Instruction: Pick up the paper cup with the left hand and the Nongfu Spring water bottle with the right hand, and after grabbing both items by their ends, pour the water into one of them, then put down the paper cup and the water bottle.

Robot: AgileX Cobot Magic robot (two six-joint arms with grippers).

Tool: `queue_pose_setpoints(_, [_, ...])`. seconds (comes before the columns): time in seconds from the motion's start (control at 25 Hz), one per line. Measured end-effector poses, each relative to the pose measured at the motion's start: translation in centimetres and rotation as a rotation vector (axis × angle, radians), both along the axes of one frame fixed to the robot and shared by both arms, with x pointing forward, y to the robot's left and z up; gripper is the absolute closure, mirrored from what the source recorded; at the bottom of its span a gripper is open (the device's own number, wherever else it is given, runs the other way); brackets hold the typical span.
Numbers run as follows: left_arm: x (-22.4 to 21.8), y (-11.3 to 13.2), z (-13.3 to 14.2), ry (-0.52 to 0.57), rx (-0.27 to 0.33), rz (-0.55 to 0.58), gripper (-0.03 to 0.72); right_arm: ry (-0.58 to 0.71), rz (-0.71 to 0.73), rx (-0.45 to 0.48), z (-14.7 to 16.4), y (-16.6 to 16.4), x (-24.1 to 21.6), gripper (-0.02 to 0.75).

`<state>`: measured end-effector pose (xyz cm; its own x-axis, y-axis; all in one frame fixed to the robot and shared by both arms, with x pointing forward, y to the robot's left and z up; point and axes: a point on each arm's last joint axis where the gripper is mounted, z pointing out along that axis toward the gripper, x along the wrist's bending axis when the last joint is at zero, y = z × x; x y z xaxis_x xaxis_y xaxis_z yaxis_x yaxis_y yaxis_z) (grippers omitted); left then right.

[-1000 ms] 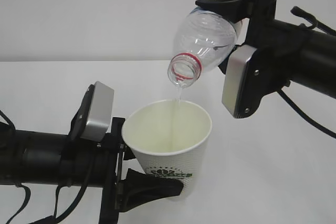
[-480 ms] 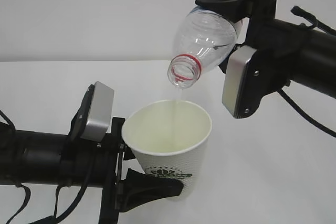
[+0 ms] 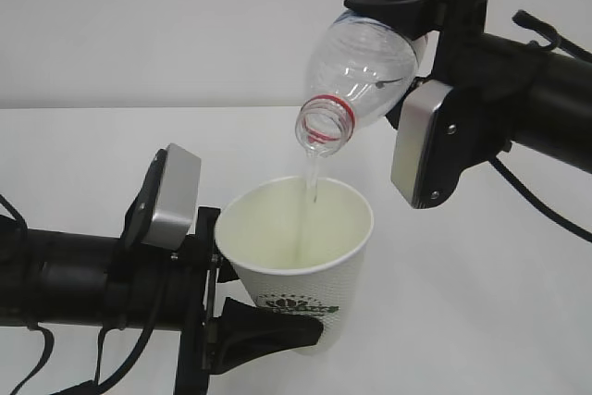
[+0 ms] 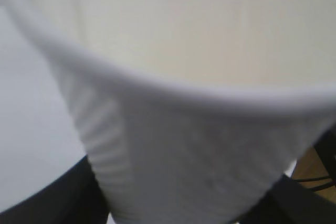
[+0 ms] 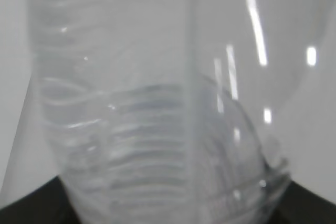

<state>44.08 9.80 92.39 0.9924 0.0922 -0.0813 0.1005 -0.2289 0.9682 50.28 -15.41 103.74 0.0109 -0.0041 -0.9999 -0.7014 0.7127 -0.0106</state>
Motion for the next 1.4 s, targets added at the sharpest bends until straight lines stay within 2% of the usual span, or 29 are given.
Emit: queue_pose_setpoints(1.4, [-0.01, 0.01, -0.02, 0.000, 0.003, -0.001, 0.227, -0.007, 0.003, 0.006, 0.08, 0.02, -0.02, 0.286])
